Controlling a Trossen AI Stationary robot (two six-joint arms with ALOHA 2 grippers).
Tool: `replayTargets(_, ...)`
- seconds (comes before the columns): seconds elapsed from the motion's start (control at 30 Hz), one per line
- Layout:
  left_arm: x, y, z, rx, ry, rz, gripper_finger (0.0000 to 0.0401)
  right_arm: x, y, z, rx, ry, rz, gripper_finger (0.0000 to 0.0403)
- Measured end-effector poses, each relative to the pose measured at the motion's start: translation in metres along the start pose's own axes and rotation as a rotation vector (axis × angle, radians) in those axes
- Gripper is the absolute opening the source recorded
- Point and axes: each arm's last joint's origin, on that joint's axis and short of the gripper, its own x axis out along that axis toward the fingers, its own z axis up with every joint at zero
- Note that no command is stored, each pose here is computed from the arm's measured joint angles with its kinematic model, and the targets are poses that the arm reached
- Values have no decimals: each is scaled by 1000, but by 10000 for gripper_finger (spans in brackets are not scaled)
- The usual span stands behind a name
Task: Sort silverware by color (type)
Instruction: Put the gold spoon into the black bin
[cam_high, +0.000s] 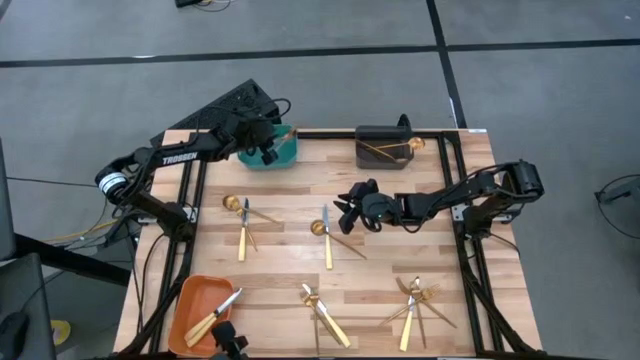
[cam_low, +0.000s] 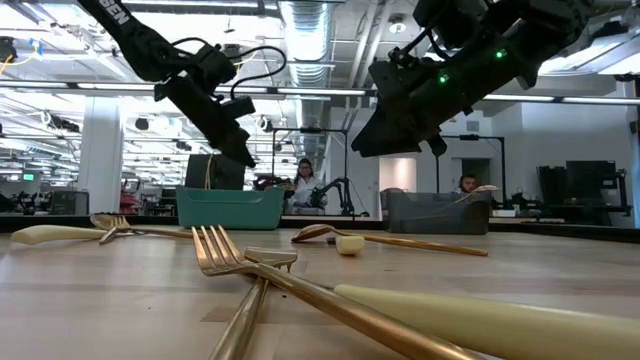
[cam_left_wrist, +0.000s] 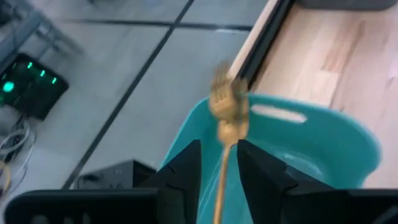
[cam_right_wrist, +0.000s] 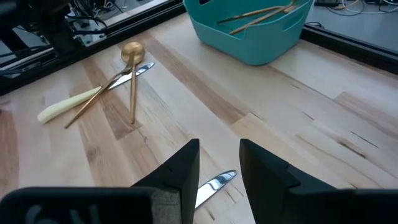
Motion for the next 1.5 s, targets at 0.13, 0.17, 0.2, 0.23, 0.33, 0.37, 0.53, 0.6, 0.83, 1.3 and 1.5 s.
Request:
replayTargets(0.13, -5, 0, 2, -80, 4, 13, 121, 0, 0, 0, -8, 3, 0, 142)
replayTargets(0.17, -8, 0, 4, -119, -9, 13, 124, 0, 0, -1, -10, 6, 1, 142)
replayTargets(0.2, -13, -2, 7, -169, -23, 7, 126, -1, 0, -2, -15, 13, 0, 142)
replayTargets(0.23, -18, -3, 9, -228, -36, -12, 127, -1, 1, -3, -23, 26, -2, 142)
replayTargets(0.33, -36, -12, 18, -388, -82, -160, 128, -3, 2, -9, -52, 70, -7, 142)
replayTargets(0.37, -42, -18, 20, -409, -105, -228, 128, -4, 3, -11, -61, 81, -7, 142)
replayTargets(0.53, -69, -63, 28, -326, -187, -454, 129, -9, 7, -20, -156, 140, -3, 142)
replayTargets(0.6, -79, -81, 30, -292, -212, -466, 129, -16, 6, -20, -236, 175, -5, 142)
replayTargets(0.83, -109, -128, 37, -166, -260, -456, 129, -62, -1, 23, -240, 243, -50, 142)
replayTargets(1.3, -101, -185, 20, -36, -117, -322, 128, -121, -15, 12, -22, 536, -123, 142)
replayTargets(1.5, -87, -206, 13, -2, -82, -342, 128, -109, 6, -5, -9, 489, -148, 142)
